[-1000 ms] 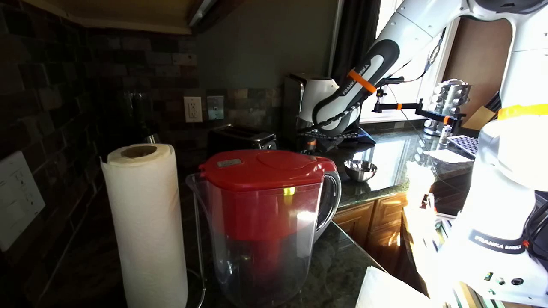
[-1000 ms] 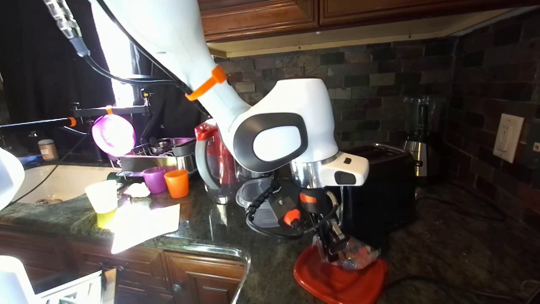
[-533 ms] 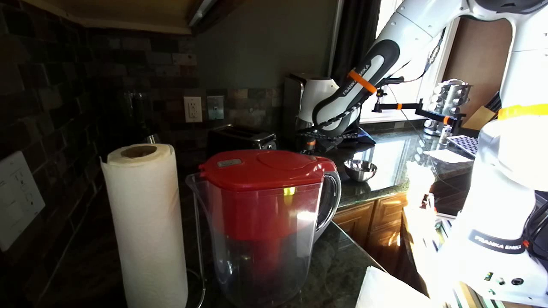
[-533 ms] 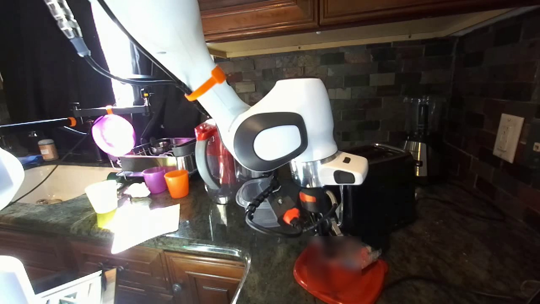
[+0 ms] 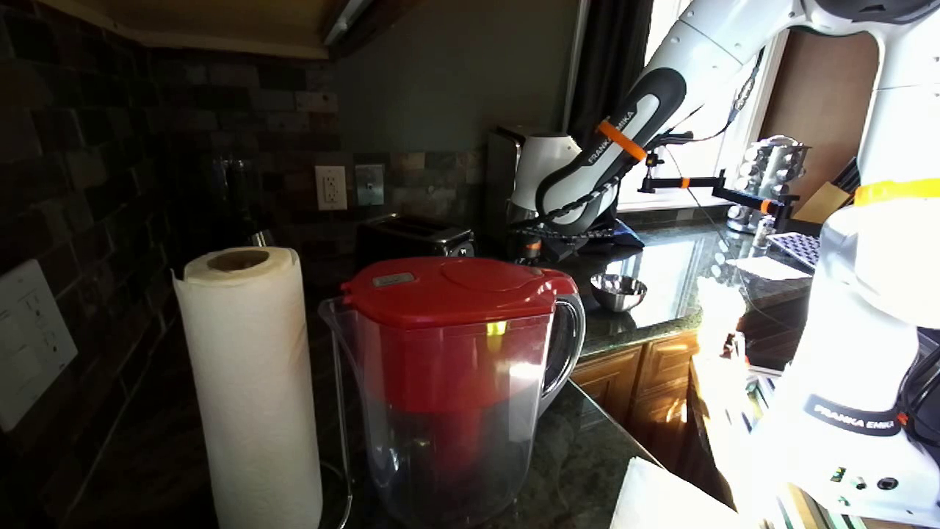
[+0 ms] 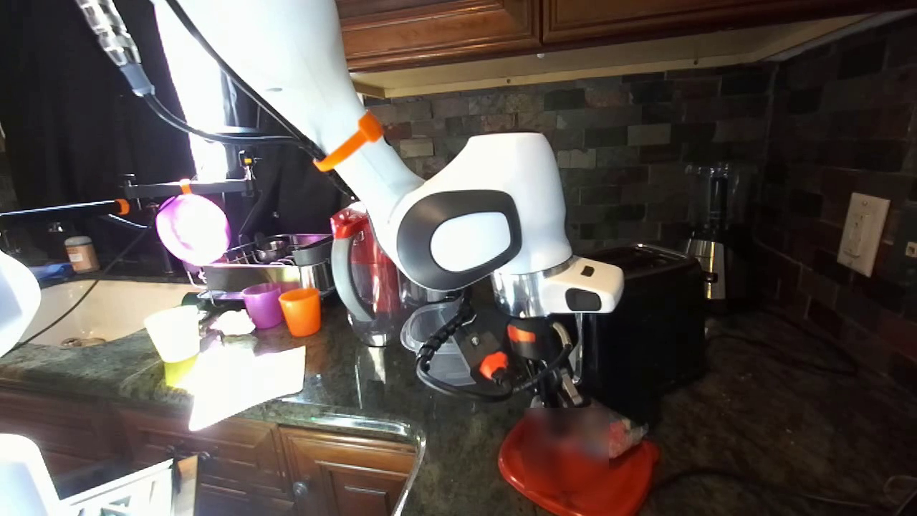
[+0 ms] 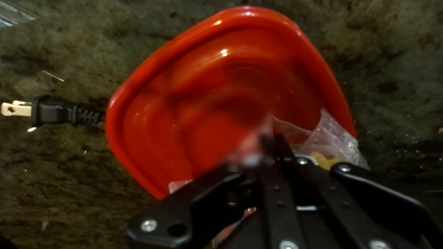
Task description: Put some gummy bears into the plastic
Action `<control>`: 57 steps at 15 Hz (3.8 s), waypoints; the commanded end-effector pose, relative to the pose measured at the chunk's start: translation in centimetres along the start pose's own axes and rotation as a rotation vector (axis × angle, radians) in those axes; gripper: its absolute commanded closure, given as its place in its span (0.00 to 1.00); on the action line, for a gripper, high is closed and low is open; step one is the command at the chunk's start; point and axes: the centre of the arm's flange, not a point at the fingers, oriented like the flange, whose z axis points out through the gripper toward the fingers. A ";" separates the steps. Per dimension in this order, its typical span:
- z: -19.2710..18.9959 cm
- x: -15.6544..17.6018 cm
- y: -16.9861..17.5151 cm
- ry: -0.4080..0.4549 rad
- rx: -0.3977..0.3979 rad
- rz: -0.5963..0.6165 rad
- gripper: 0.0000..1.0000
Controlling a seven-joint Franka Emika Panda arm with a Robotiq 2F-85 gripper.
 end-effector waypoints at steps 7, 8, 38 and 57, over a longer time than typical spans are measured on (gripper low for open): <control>-1.6 -1.4 -0.8 0.003 0.017 0.010 0.99; -1.8 -1.5 -0.8 0.001 0.024 0.009 0.99; -8.4 -3.9 4.9 -0.177 0.286 0.082 0.99; -10.6 -12.6 10.7 -0.373 -0.053 -0.193 0.99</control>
